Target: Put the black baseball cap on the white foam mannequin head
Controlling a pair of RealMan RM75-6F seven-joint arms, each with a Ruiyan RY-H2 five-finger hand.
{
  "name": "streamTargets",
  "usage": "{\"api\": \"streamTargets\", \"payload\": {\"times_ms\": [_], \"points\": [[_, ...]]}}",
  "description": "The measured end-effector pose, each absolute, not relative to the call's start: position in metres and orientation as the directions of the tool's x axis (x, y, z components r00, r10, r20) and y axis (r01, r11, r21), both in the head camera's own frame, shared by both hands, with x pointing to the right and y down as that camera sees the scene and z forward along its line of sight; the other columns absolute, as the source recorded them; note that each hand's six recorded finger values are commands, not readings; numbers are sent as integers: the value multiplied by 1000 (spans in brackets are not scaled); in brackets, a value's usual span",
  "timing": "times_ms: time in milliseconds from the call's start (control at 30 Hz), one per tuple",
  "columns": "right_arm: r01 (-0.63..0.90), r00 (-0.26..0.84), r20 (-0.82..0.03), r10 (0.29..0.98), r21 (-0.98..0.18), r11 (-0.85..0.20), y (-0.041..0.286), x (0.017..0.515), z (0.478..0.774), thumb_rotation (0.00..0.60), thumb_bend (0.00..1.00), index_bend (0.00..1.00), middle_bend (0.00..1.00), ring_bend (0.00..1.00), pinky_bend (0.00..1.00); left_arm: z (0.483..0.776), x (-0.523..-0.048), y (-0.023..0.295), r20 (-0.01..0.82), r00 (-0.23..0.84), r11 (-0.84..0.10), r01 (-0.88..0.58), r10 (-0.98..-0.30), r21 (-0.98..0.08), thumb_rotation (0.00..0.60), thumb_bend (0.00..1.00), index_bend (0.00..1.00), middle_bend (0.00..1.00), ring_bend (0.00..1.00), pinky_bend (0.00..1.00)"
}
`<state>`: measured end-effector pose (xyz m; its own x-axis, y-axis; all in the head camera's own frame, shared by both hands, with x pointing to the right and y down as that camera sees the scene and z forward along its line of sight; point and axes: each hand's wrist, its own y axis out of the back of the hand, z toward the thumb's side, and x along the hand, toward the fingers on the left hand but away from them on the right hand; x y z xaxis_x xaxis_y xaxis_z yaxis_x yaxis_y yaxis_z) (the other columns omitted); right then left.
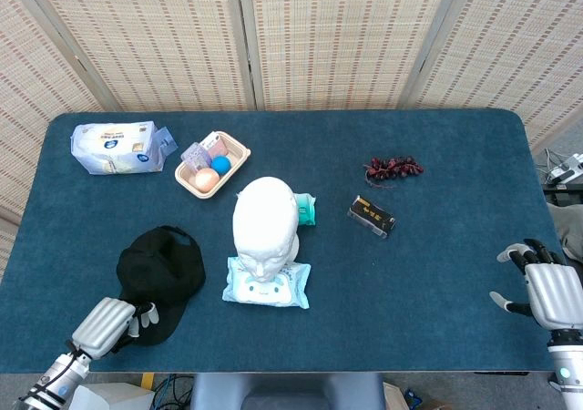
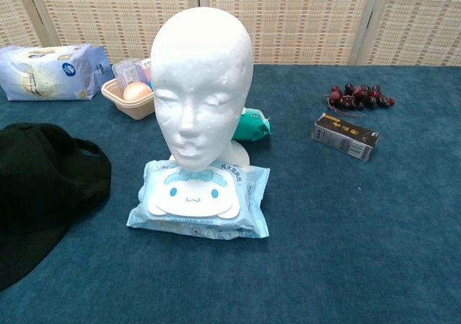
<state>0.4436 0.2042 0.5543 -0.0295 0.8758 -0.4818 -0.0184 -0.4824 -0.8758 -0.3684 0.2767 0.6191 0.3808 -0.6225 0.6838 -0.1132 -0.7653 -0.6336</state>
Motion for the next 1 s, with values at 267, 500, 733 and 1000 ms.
{"api": "streamTargets", "payload": {"times_ms": [267, 500, 733, 1000], "points": [[-19, -31, -482, 876, -876, -482, 204, 444, 554, 600, 47, 394, 322, 172, 282, 632, -374, 269, 708, 331, -772, -116, -623, -625, 600, 973, 416, 506, 438, 566], [-24, -30, -484, 874, -874, -485, 204, 444, 555, 600, 47, 394, 322, 172, 282, 638, -379, 261, 703, 291, -752, -105, -649, -650, 600, 973, 391, 438, 401, 523], [-27, -30, -486, 873, -873, -487, 205, 444, 556, 600, 47, 394, 322, 172, 282, 644, -388, 253, 682, 235, -716, -106, -693, -690, 600, 973, 379, 402, 387, 427], [-29, -32, -488, 872, -872, -489, 204, 444, 556, 600, 47, 394, 322, 172, 282, 654, -400, 241, 664, 168, -683, -102, -728, -723, 600, 970, 368, 348, 340, 325]]}}
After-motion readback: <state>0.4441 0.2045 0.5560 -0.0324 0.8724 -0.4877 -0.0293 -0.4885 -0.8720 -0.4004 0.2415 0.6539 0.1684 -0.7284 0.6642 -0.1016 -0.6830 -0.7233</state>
